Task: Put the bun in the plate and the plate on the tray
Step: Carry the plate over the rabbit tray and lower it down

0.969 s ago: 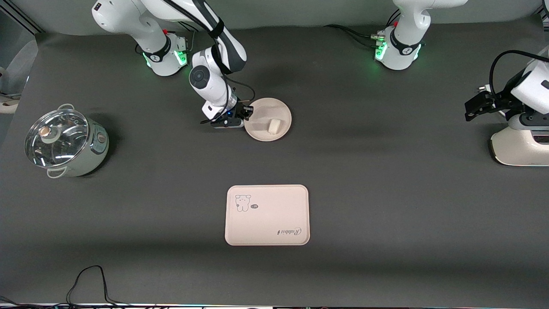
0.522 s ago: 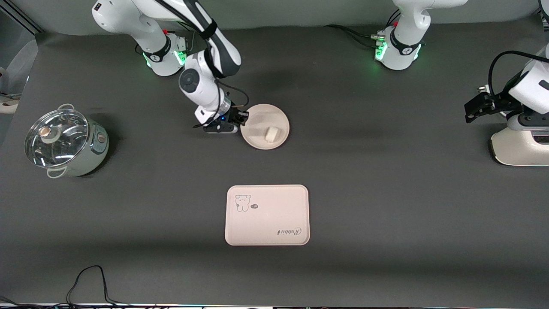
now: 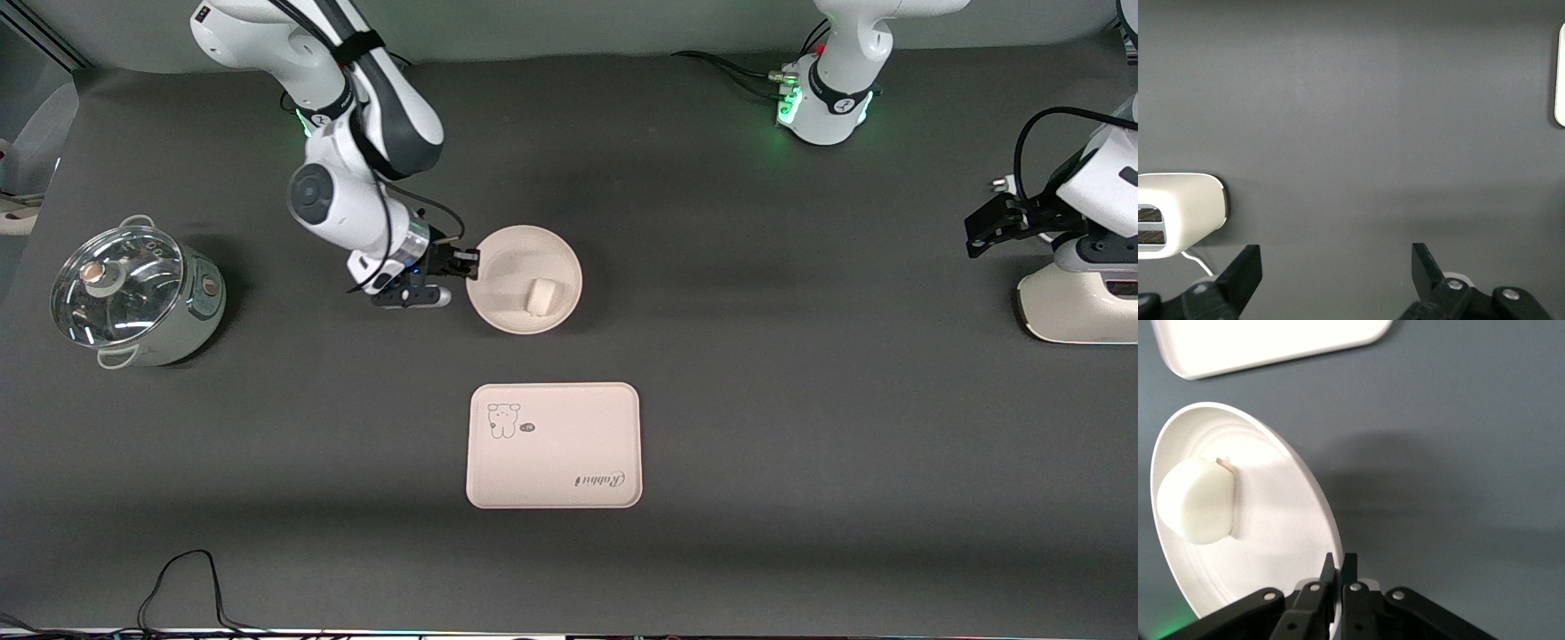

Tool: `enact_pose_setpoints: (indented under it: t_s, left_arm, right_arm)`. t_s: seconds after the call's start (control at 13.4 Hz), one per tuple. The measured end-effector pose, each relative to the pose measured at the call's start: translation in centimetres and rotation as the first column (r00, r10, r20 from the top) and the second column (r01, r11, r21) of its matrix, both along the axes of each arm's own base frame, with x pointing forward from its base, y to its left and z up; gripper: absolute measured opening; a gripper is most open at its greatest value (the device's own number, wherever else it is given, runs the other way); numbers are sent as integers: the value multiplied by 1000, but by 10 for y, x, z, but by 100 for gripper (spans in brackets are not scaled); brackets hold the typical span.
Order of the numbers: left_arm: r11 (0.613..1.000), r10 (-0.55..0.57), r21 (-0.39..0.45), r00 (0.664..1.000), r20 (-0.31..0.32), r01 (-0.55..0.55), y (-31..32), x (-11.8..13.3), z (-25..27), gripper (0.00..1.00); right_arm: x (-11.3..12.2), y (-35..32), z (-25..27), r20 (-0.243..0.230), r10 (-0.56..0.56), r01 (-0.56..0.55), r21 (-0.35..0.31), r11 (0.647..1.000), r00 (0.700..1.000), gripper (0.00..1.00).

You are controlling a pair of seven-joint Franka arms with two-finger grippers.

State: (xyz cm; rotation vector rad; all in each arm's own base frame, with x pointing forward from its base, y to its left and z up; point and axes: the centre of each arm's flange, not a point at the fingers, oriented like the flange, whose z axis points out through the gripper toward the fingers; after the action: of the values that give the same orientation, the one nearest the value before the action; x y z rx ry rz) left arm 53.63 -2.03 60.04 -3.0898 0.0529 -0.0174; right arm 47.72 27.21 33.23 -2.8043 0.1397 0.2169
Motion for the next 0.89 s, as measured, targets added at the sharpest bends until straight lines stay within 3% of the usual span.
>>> enact_pose_setpoints:
  t_s: [0.22, 0.45, 0.67, 0.89]
  left_arm:
    - [1000, 0, 0, 1000, -1, 0, 0, 0, -2, 100]
    - [1000, 1, 1, 1000, -7, 0, 1, 0, -5, 100]
    - [1000, 1, 1, 1000, -13, -1, 1, 0, -9, 100]
    - [1000, 1, 1, 1000, -13, -1, 1, 0, -9, 100]
  right_arm:
    - [50, -20, 75, 1, 11, -11, 19, 1000, 1000, 5]
    - [95, -33, 127, 49, -2, 2, 8, 1000, 999, 5]
    - [137, -14, 123, 97, -25, 26, -9, 1000, 995, 5]
    - [165, 25, 76, 69, -60, 59, 24, 998, 996, 5]
